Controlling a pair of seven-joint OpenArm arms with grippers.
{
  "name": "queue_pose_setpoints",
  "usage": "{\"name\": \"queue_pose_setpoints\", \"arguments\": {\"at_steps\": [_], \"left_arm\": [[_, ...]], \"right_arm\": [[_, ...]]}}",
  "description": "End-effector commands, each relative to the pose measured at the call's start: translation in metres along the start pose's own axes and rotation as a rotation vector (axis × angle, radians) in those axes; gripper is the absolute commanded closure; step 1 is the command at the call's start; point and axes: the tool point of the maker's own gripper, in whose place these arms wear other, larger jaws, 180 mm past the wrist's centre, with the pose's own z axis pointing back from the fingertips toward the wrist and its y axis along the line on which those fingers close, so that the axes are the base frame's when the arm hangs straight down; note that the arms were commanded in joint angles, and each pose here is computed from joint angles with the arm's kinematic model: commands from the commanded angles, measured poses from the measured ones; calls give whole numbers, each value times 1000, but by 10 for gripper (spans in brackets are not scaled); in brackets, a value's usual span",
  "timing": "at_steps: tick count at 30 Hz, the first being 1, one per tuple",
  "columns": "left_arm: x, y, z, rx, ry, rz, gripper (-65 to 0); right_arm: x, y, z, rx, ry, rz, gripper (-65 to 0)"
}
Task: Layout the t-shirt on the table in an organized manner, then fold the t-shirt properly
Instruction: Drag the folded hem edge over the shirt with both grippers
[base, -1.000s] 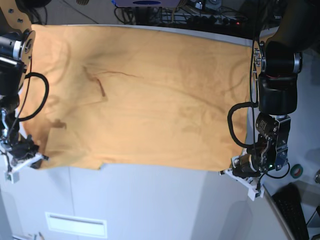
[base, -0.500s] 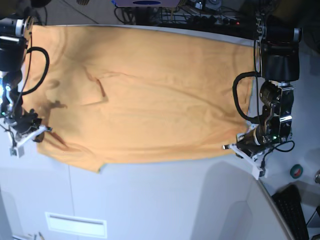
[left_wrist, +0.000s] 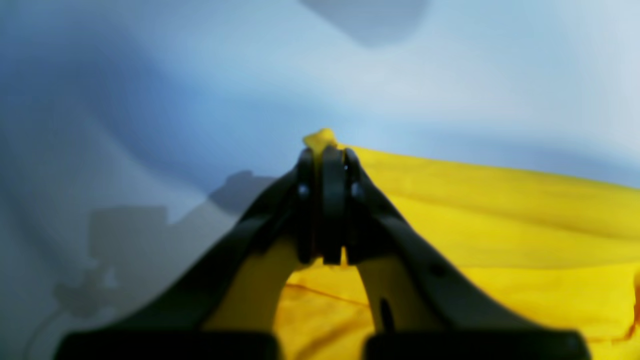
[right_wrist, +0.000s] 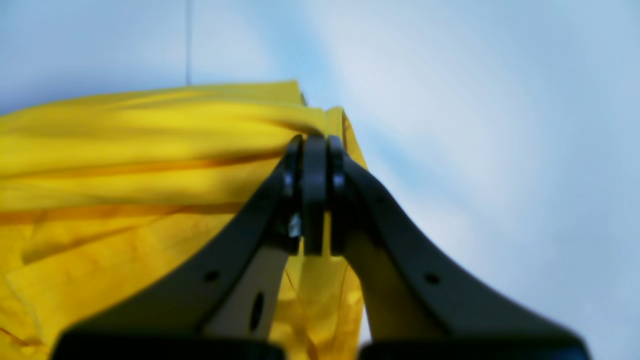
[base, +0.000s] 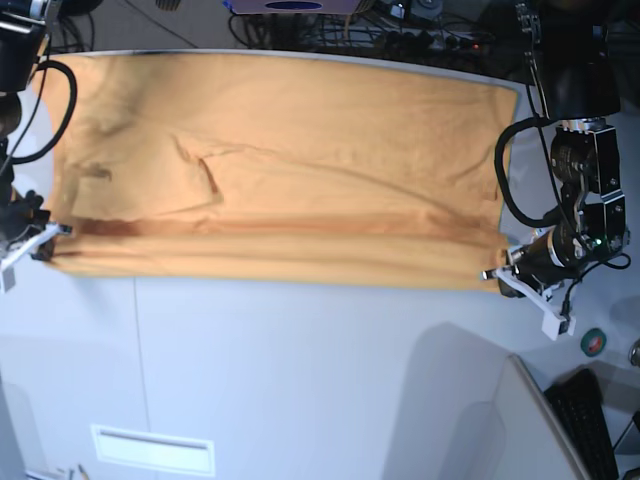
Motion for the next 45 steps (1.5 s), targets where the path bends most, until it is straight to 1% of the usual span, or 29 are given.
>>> {"name": "queue_pose_setpoints", "arguments": {"at_steps": [1,4,8,12,14,20,26,30,33,36,38,41,45], "left_arm": [[9,3,6,6,-24,-18,0],[-4,5,6,10,-3,-14,0],[-22,9,7,16,31,-10,0],[-31,16,11,30,47,-22,0],[-33,12,16,27,40,-39,0],[-41,4,32,20,28,-87,0],[-54,5,34,22,50,-88,0],[-59,6,35,23,61,-87,0],[-65,15,39,40,80,-103,0],[-65,16,39,43,82,-105,0],[-68,19,40,49,91,-110,0],[-72,19,40,48,98,-108,0],[-81,20,42,50,116,-110,0]], "right_arm": [[19,-11,11,-23,-50,14,0],[-1,-7,24,-29,-17,12,0],[-22,-5,40,-42,-4,-2,0],[-44,-4,49,-44,46,13,0],[-51,-4,52,-46,59,16,0],[-61,-1,62,-45,74,40,0],[-78,10,68,-32,126,28,0],[-91,9,72,-33,159,30,0],[-99,7,75,-37,176,29,0],[-98,9,79,-36,174,41,0],[-103,11,83,-34,193,51,0],[-108,24,85,-19,197,26,0],[-110,28,92,-15,202,44,0]]}}
